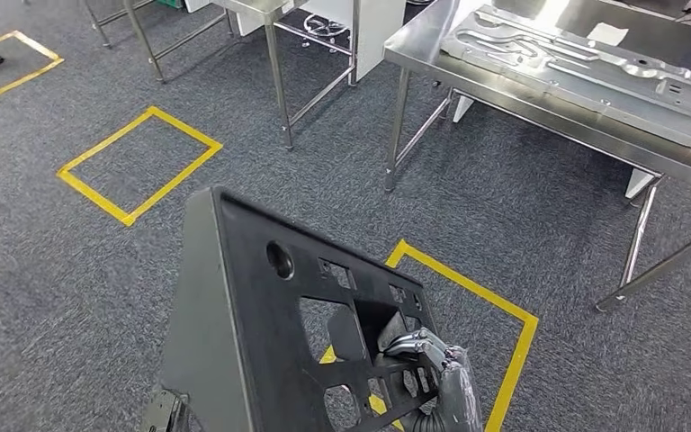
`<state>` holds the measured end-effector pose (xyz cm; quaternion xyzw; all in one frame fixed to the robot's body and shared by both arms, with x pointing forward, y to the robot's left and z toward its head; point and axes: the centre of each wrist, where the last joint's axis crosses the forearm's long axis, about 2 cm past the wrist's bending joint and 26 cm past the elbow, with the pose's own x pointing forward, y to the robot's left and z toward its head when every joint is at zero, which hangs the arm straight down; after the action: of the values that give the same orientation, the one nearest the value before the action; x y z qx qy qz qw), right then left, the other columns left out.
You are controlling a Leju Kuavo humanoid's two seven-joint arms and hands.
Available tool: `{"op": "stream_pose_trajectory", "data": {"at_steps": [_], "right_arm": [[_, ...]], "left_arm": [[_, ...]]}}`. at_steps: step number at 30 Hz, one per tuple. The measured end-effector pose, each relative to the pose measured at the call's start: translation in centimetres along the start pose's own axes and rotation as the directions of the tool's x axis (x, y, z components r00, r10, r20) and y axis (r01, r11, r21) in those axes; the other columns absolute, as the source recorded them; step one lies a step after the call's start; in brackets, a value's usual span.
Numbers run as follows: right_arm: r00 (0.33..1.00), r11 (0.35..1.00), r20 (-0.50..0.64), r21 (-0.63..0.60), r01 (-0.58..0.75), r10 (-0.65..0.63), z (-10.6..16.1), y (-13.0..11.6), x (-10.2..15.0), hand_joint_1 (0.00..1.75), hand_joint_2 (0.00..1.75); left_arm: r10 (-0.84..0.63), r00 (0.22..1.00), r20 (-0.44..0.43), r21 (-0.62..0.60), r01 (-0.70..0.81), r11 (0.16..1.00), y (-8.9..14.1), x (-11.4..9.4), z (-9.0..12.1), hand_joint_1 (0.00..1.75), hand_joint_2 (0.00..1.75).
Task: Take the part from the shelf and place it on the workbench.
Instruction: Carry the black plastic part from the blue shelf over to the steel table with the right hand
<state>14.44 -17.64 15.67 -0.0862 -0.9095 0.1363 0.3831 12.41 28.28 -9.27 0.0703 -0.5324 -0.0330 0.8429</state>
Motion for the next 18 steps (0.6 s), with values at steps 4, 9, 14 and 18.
{"op": "stream_pose_trajectory", "data": {"at_steps": [4, 9, 14, 18], "right_arm": [[1.000, 1.000, -0.003, -0.004, -0.002, 0.002, 0.08, -0.06, 0.05, 1.75, 1.75], [1.000, 1.000, 0.000, -0.007, -0.003, 0.003, 0.01, -0.08, 0.07, 1.75, 1.75], [1.000, 1.000, -0.006, -0.006, -0.003, 0.003, 0.05, -0.08, 0.08, 1.75, 1.75], [1.000, 1.000, -0.013, -0.005, -0.004, 0.004, 0.14, -0.07, 0.11, 1.75, 1.75]], "left_arm": [[0.001, 1.000, 0.006, 0.000, -0.001, 1.000, -0.04, 0.23, -0.25, 0.00, 0.00], [0.000, 1.000, -0.003, -0.001, 0.000, 1.000, -0.06, -0.10, 0.13, 0.00, 0.00], [0.002, 1.000, -0.002, 0.000, -0.002, 1.000, 0.03, -0.08, 0.09, 0.00, 0.00], [0.007, 1.000, -0.002, 0.001, -0.007, 1.000, 0.07, -0.09, 0.08, 0.00, 0.00]]}}
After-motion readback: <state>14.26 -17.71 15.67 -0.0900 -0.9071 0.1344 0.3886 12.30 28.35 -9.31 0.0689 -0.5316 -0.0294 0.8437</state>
